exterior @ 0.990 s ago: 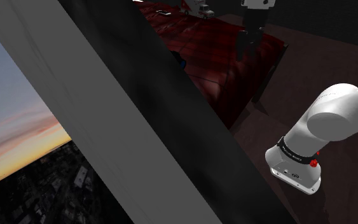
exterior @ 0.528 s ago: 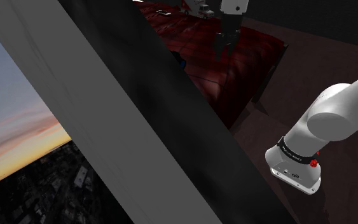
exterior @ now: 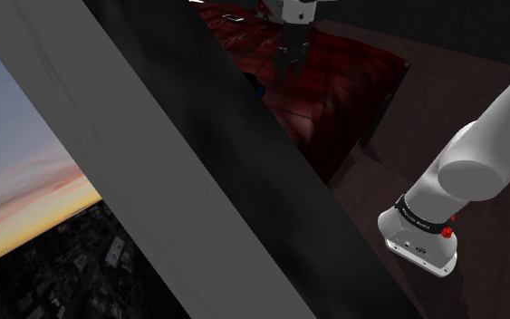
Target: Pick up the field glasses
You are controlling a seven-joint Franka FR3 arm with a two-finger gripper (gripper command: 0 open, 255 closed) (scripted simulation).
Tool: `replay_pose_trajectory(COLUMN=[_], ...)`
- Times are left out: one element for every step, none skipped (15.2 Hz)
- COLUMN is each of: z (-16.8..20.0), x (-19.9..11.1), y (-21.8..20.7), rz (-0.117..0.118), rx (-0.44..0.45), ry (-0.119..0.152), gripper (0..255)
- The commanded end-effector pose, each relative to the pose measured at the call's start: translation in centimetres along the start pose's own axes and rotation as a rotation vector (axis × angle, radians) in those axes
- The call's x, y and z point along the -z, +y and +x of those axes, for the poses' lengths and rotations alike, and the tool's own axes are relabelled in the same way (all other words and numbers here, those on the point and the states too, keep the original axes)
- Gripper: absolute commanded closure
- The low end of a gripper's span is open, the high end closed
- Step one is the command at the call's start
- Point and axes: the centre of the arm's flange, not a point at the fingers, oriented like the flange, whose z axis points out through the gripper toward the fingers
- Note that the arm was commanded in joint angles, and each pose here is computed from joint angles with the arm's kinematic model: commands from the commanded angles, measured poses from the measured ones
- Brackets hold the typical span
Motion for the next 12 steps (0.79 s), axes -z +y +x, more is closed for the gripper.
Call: replay_pose_trajectory(z=[2.6,3.9,5.1,6.4,7.6,8.9,10.1,11.4,12.6,13.9,15.1,16.4], x=[-0.5,-0.7,-0.9,-1.1,-1.3,-1.5,-1.7,-1.9,-2.1,-2.3,-2.5,-2.7], y=[-0.1,-0.1,-0.2,-0.2,-0.3,-0.3,-0.4,-0.5,-0.5,-0.6,-0.7,-0.8], rz=[-0.003,-0.004,-0.005,-0.006,-0.007,-0.008,-0.01,-0.011,-0.012,-0.013,-0.014,-0.015], rx=[0.008,0.012,0.016,0.02,0.024,0.028,0.032,0.036,0.04,0.044,0.048,0.052], ry=[0.008,0.011,0.015,0.018,0.022,0.025,0.029,0.032,0.036,0.039,0.043,0.046], gripper=[0,0,0,0,0,0,0,0,0,0,0,0])
